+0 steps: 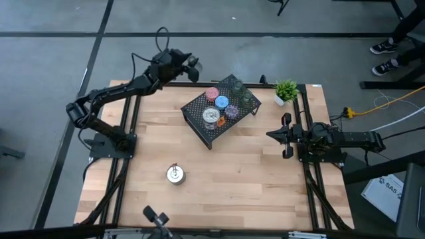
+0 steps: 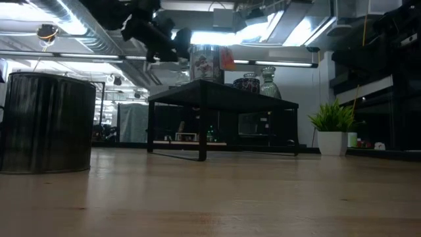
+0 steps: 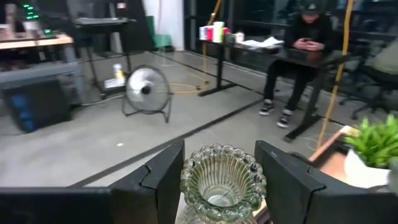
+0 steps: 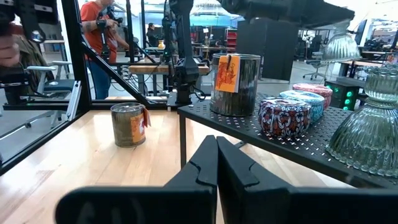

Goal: Pick & Place candle stick holders
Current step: Put the green glass candle holder on the shelf aligned with the green glass candle holders

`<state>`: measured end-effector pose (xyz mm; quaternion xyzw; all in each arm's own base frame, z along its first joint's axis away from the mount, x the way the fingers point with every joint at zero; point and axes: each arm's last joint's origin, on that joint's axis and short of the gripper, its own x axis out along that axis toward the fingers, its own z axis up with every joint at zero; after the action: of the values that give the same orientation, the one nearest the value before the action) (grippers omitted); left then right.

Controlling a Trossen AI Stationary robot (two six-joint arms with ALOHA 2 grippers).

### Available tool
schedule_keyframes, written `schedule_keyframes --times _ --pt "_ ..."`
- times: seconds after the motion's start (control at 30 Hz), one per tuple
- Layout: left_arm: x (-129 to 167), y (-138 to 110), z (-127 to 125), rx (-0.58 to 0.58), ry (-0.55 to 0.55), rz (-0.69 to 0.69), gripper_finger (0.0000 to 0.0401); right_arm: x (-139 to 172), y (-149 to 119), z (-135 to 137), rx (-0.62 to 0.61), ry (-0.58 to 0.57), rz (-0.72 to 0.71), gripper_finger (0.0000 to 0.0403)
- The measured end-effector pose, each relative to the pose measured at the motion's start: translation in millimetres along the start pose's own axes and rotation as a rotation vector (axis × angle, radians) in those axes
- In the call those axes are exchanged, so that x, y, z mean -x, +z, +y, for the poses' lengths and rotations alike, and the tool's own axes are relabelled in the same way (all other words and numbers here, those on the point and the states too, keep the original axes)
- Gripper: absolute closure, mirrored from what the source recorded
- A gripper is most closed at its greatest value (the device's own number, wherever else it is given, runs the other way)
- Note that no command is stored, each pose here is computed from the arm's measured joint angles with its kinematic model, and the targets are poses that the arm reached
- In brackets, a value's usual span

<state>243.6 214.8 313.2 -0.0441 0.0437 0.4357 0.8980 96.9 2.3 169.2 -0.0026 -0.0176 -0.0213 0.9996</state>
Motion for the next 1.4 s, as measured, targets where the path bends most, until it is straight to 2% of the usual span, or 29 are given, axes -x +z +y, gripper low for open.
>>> schedule_keyframes --times 0.27,0.73,1.4 --pt "-25 12 -17 0.0 -0.105 -0.013 0.0224 0 0 0 0.0 0.0 0.0 0.0402" --pt "-73 11 -52 -0.024 -0.293 0.007 0.0224 0 0 0 0.0 0.0 0.0 0.0402" --pt "-88 -20 -88 -0.105 -0.379 0.121 0.0224 0 0 0 0.0 0.0 0.0 0.0402"
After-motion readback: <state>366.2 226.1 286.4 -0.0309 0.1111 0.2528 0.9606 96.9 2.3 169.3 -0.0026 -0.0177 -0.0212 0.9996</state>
